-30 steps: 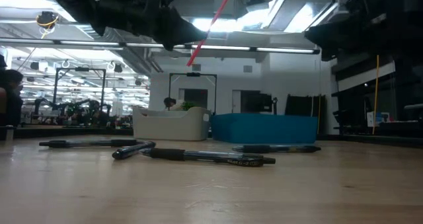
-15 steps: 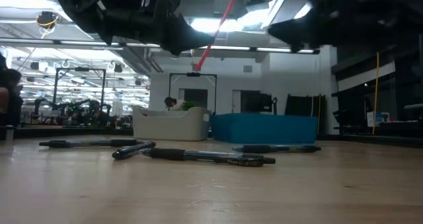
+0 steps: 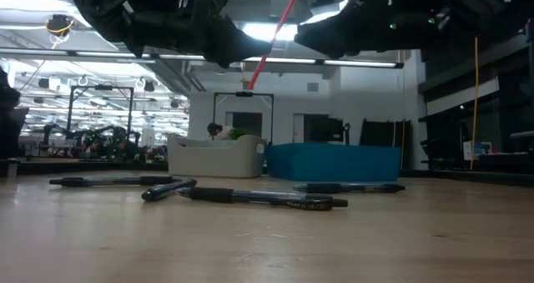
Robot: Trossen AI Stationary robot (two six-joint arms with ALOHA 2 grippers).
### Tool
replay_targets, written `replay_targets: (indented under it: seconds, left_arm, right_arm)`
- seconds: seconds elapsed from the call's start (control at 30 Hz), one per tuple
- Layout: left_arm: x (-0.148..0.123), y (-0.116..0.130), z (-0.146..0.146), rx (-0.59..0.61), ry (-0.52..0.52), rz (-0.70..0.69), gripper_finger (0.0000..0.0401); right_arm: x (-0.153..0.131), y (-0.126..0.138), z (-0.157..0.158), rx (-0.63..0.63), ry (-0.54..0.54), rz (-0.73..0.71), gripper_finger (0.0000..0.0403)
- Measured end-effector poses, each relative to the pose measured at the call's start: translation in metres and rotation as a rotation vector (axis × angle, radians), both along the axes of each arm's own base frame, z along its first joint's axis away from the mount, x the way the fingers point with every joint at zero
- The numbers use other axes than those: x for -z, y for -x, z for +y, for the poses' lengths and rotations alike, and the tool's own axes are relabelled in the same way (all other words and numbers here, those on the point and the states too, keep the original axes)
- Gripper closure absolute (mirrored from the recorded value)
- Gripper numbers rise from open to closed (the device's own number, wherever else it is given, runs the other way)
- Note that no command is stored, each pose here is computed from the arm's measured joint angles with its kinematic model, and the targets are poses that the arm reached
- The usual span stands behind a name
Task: Sort pens & pencils
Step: Put the orange pencil into the blue bin
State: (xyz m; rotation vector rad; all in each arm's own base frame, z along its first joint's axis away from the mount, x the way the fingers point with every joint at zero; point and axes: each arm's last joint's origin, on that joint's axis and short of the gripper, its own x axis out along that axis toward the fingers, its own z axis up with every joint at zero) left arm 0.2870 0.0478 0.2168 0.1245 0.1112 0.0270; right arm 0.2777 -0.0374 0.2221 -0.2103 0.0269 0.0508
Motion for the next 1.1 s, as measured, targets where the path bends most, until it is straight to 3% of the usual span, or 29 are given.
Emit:
replay_targets:
  seconds: [1.1]
  left_arm:
    - [-0.001, 0.0, -0.001, 0.002, -0.001, -0.007, 0.0385]
  right_arm:
    - [-0.012, -0.018, -0.002, -0.038, 0.021, -0.114, 0.0218]
